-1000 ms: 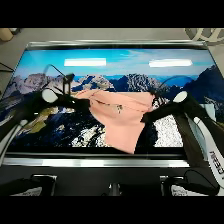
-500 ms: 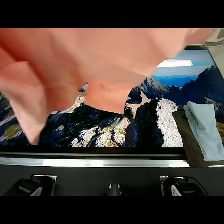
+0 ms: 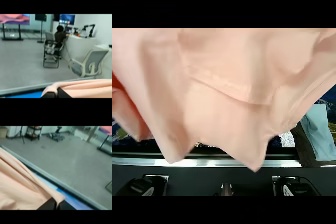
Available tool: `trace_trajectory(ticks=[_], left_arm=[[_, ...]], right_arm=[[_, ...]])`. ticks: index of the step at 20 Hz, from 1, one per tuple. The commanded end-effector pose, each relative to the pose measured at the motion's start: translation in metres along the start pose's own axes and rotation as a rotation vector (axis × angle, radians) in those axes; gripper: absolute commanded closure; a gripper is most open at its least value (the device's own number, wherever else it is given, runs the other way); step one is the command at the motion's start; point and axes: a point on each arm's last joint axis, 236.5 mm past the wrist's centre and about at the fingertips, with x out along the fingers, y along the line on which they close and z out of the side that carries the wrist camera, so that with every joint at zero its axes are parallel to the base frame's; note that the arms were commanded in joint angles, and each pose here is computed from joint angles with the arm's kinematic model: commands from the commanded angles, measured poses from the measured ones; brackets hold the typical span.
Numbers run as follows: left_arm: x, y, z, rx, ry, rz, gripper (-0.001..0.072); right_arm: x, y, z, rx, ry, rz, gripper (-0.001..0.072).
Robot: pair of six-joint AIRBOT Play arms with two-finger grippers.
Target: Fold the shirts.
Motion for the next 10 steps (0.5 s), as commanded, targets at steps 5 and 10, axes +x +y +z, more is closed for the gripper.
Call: trace_trajectory(ticks=[5, 10], left_arm=[[0.167, 0.056, -0.251, -0.05, 0.624, 0.13, 0.0681], [0.228, 0.061, -0.415, -0.174, 0.904, 0.118, 0.0681]], right_arm=[[0.172, -0.002, -0.229, 0.098, 0.637, 0.191, 0.069], [0.251, 0.019, -0.339, 0.341, 0.815, 0.207, 0.069]])
